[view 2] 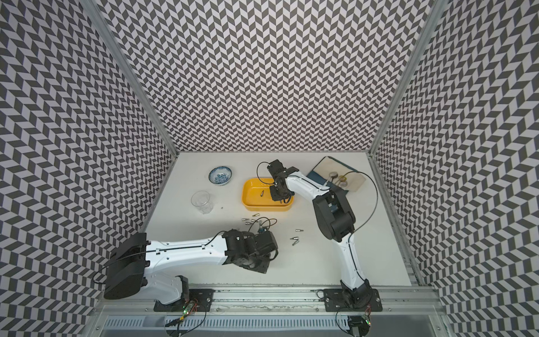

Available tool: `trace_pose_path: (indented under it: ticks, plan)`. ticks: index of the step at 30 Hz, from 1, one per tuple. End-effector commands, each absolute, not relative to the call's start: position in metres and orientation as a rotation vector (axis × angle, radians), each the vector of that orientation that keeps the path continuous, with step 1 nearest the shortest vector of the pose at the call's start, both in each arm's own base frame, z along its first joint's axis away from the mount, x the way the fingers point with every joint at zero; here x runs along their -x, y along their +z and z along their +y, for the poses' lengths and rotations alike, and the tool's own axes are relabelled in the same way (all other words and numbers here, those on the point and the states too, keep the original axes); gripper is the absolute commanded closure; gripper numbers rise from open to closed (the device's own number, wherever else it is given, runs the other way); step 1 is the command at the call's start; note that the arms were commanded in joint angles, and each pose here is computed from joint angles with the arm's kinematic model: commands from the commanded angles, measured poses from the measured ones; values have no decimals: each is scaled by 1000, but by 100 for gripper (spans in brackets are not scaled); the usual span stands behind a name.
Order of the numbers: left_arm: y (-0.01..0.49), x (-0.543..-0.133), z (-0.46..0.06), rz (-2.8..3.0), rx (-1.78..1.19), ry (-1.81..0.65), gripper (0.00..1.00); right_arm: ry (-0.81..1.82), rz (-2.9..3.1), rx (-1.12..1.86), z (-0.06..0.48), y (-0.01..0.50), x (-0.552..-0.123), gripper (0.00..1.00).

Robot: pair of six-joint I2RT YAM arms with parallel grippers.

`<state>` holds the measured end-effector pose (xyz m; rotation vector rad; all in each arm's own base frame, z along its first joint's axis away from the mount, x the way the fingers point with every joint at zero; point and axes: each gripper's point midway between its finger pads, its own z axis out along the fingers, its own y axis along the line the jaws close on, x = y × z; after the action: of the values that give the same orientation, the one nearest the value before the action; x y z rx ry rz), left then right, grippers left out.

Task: Put the bit on the desktop into the storage box
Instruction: Place the screwdriver bit in the storage box.

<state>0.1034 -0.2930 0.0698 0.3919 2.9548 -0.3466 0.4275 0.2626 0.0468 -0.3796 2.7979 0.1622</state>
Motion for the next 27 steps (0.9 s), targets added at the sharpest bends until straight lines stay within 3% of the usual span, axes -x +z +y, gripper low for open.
trace_pose_path:
  ticks: [1, 13, 22, 27]
  plan:
    - [75, -106, -308, 2926, -380, -384, 54, 172, 2783, 390, 265, 43, -437, 100]
    - [53, -104, -305, 2957, -388, -281, 53, 144, 2824, 405, 261, 19, -436, 100]
    - [41, -105, -303, 2971, -384, -224, 53, 153, 2808, 403, 261, 28, -437, 63]
    - [38, -106, -302, 2973, -378, -213, 53, 171, 2785, 396, 263, 42, -440, 58]
